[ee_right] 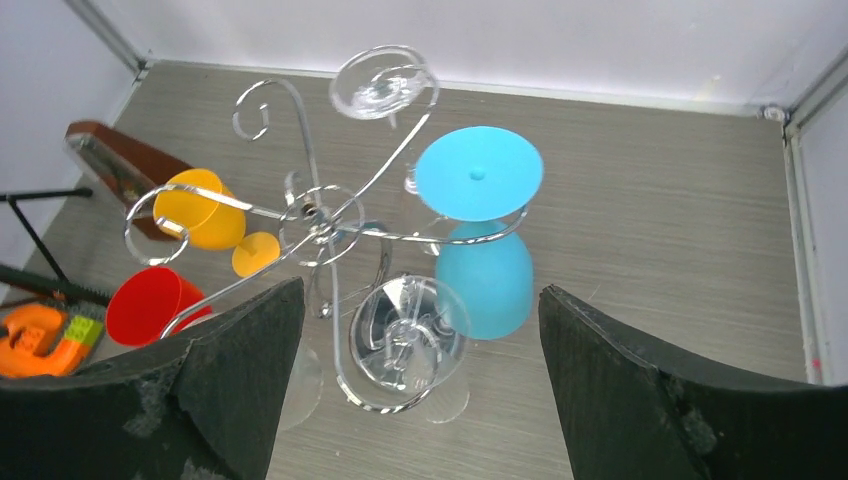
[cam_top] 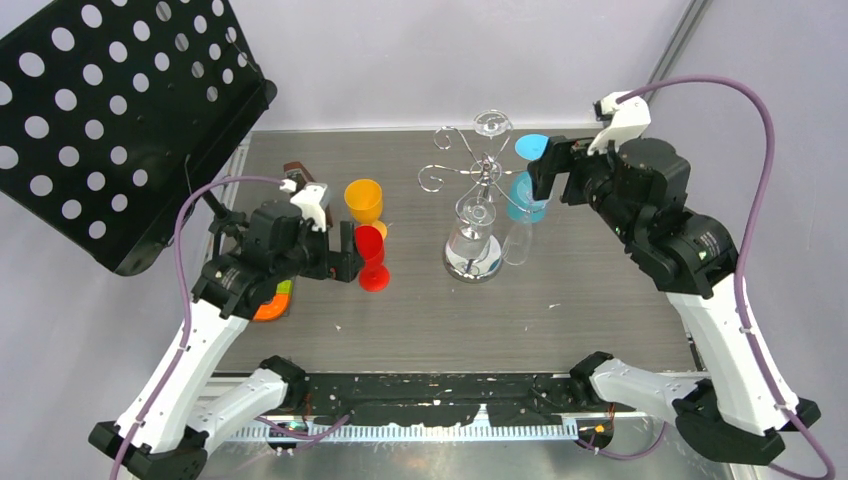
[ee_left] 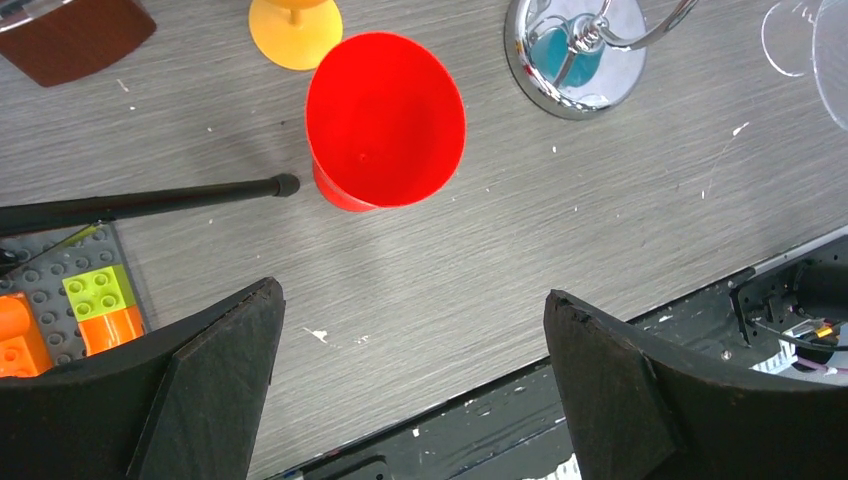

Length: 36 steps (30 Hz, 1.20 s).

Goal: Take the wine glass off the wine glass rack
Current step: Pick up the wine glass from the wine rack.

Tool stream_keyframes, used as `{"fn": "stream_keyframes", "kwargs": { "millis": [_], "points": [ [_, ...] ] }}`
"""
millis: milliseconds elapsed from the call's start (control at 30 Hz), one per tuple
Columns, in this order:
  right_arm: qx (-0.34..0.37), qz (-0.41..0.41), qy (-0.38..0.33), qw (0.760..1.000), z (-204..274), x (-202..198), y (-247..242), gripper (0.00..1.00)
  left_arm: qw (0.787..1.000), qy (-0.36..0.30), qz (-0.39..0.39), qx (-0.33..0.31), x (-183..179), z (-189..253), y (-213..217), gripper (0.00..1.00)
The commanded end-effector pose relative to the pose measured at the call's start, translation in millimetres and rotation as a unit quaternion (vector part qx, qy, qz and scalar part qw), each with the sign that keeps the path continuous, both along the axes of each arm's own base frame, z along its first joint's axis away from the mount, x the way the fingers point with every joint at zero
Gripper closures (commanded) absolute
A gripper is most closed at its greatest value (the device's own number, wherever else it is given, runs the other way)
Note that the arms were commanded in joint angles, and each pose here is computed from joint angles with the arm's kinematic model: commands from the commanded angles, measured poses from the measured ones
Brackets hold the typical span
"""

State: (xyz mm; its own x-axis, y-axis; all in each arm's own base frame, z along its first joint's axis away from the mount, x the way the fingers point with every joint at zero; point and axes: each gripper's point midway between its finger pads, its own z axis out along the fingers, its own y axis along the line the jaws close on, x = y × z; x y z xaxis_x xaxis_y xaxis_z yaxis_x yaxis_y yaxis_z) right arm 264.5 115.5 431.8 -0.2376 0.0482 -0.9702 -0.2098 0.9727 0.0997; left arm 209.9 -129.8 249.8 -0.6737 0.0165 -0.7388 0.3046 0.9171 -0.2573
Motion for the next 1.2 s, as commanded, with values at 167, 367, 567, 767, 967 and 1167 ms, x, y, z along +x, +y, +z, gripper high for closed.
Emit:
{"fn": "stream_keyframes", "kwargs": {
  "millis": [167,367,567,767,967,1167],
  "points": [
    [0.121,0.054,0.061,0.989,-24.6,24.9,4.6,0.1,0.999,-0.031,-0.025,-0.037,-7.7,6.0,-7.8,0.01],
    [0.157,0.075,0.082,0.981,-44.5,34.3,8.8,0.14,0.998,-0.026,-0.033,-0.038,-11.5,-4.3,-9.0,0.01],
    [0.175,0.083,0.089,0.977,-57.1,34.4,11.8,0.19,0.999,-0.027,-0.036,-0.031,-11.3,-14.9,-7.8,0.01],
    [0.194,0.082,0.088,0.974,-62.1,29.9,11.5,0.25,0.999,-0.024,-0.037,-0.024,-11.0,-18.2,-6.4,0.01],
    [0.217,0.073,0.069,0.971,-55.3,22.4,7.5,0.28,0.999,-0.022,-0.036,-0.02,-10.4,-20.4,-5.5,0.01],
    [0.238,0.075,0.061,0.967,-52.3,15.8,8.3,0.3,0.999,-0.022,-0.032,-0.015,-9.1,-21.4,-4.0,0.01]
  ]
}}
